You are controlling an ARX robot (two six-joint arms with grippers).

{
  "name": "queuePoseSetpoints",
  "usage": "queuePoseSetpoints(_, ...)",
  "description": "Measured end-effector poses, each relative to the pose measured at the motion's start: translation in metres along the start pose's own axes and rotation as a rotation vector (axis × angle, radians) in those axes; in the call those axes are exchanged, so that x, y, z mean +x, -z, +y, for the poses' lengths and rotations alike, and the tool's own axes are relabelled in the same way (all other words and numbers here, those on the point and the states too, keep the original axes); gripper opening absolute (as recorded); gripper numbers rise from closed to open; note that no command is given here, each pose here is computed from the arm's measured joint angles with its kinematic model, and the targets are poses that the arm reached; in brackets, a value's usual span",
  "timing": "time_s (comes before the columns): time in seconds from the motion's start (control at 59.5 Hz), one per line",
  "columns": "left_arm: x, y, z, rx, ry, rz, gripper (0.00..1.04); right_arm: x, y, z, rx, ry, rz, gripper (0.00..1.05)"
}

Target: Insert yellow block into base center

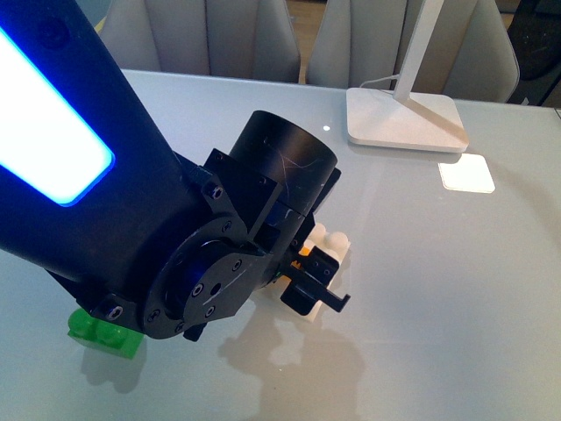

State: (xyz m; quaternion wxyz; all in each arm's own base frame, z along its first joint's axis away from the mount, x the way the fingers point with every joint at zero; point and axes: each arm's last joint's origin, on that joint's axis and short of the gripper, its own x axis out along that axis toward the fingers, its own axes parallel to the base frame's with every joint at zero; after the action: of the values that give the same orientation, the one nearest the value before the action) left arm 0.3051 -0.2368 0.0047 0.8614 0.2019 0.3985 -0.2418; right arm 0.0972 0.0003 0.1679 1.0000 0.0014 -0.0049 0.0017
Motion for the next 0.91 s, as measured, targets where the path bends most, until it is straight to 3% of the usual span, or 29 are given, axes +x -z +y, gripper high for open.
queuePoseSetpoints(0.907, 0.0012, -0.0071, -0.0066, -0.036, 0.056, -0.016, 0.63, 0.0, 0.0, 0.0, 0.0, 0.0, 0.0, 0.96)
